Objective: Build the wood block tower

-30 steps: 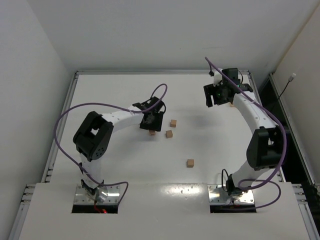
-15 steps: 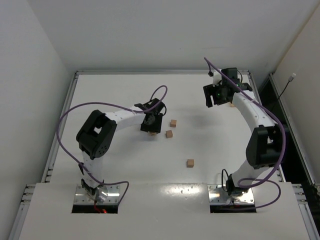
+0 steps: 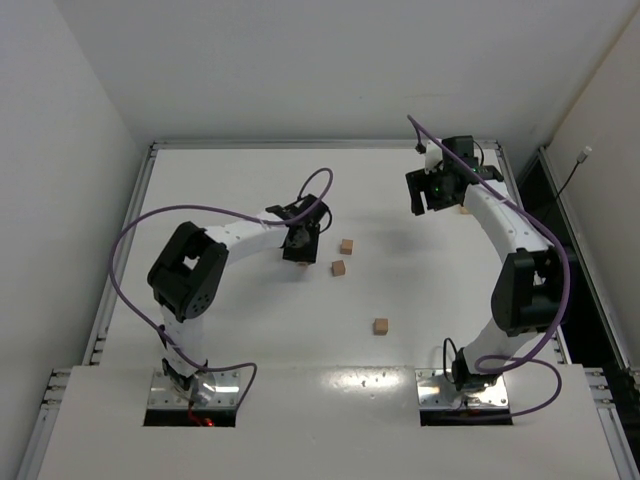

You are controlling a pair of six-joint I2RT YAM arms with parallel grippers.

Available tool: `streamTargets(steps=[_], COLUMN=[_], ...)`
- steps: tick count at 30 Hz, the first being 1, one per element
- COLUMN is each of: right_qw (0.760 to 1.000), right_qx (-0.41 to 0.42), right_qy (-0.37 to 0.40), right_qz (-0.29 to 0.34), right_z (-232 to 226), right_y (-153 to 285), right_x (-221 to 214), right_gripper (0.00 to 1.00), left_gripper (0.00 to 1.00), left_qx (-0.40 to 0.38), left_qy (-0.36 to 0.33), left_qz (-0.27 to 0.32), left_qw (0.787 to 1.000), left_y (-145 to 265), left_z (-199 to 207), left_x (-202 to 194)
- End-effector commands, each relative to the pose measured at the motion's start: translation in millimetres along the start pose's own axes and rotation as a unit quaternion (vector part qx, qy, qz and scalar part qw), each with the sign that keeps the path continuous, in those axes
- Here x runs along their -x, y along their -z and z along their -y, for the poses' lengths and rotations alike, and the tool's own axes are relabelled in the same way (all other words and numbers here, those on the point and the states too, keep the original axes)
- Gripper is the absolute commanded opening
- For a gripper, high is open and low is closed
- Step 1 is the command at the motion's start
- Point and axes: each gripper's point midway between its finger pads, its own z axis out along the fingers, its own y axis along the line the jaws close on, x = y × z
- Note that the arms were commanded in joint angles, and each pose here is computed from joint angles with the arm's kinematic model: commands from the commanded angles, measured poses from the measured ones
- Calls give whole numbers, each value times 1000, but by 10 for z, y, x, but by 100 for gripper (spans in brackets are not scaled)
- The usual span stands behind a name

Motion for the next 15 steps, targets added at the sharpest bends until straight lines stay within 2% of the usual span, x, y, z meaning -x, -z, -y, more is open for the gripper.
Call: streamTargets(steps=[1,2,5,6,9,15], right_qw=[1000,1000,1000,1000,999,999], right_qx=[4,5,12,13,17,17], right_qy=[-1,-1,-2,-7,-7,-6], right_qz=[31,26,27,27,27,28], right_z=[-4,-11,-69,-73,-89,-87], right_y=[72,54,51,51,51,72], right_x=[224,181,190,190,193,214], right_gripper=[67,67,67,67,67,67], left_gripper=[6,0,0,0,0,0], left_qx=[-7,-4,14,3,-3,-3], left_qy=[6,12,5,11,7,-3], left_qz=[61,88,102,122,135,123], left_qw=[998,996,995,993,991,992], left_y=[326,439,485,590,646,532], left_z=[96,125,133,215,297,337], left_x=[410,621,823,1009,1186,1180])
